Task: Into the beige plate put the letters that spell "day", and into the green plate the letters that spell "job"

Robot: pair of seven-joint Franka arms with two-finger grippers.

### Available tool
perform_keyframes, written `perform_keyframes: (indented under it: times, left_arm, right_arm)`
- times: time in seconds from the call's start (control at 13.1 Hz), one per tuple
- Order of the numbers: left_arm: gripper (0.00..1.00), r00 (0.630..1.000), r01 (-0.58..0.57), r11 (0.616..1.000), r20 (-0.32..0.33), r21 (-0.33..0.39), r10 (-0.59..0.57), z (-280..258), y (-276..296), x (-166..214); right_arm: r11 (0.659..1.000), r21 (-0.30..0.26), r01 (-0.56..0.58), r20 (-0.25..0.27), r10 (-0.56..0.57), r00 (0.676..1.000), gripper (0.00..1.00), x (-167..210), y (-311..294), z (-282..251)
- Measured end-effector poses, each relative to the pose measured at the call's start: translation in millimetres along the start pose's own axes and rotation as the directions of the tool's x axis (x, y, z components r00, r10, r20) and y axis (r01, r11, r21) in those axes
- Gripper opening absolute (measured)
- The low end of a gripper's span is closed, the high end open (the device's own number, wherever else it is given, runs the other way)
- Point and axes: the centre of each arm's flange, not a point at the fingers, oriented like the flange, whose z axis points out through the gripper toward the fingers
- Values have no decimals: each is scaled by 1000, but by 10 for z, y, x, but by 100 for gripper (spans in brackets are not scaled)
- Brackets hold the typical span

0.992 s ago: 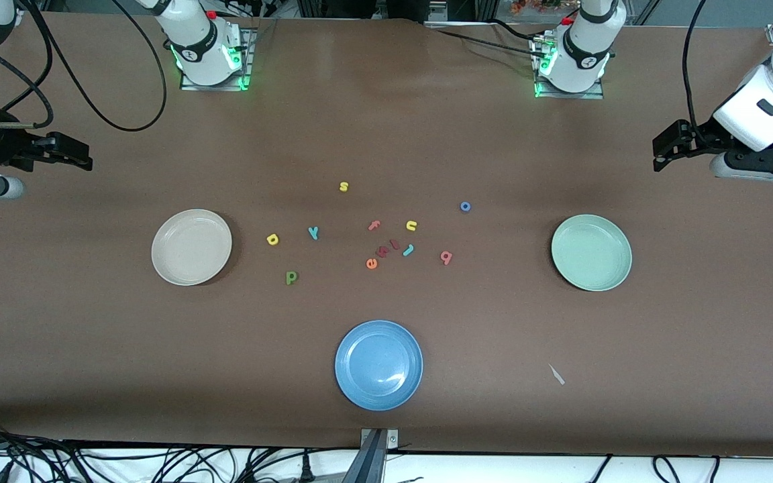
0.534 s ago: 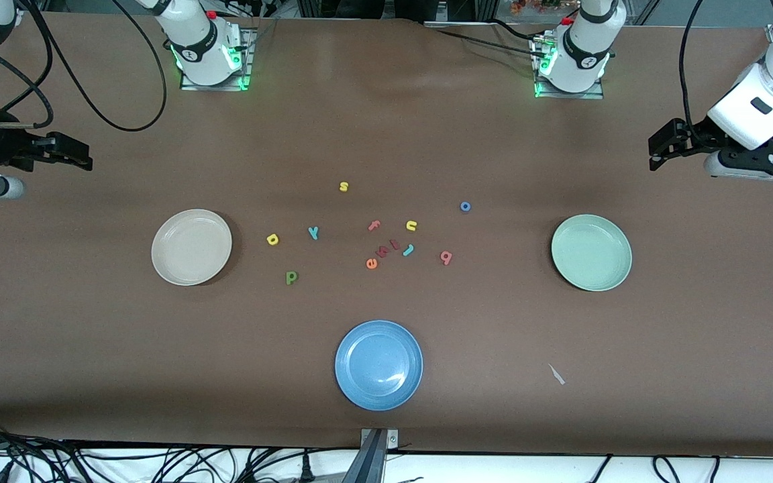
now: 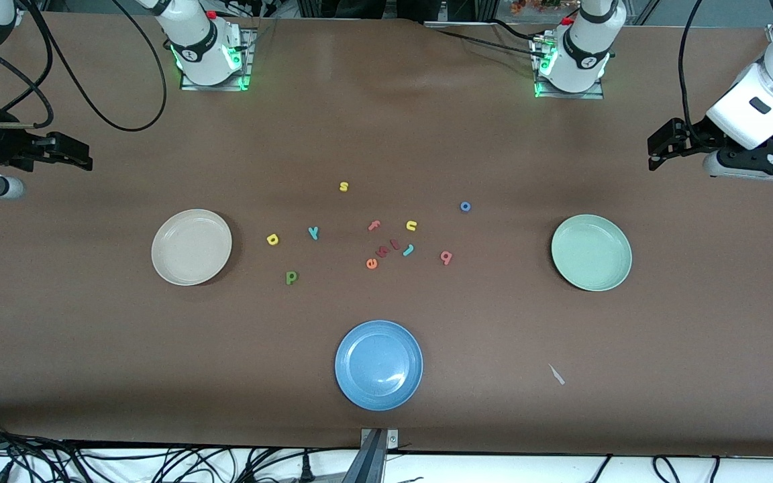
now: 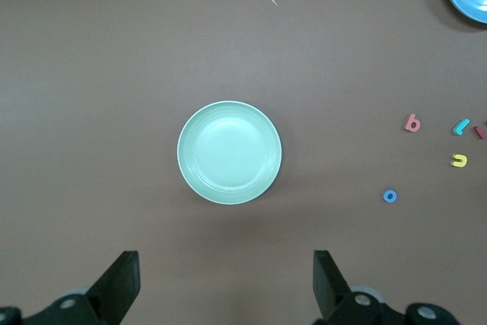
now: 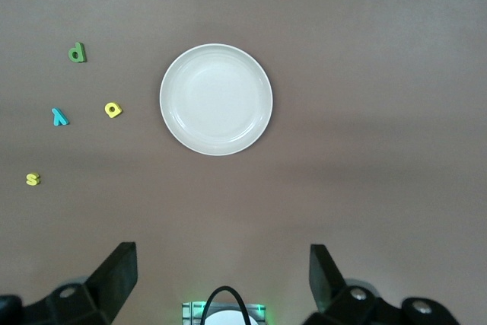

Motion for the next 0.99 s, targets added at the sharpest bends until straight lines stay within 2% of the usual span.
perform_keyframes:
  times: [0.99]
  left_arm:
    - [100,1000,-3,1000,-13,-1,3,68,12,79]
  right_arm:
    - [1000,0,0,0,0,1000,100,0,-1,0]
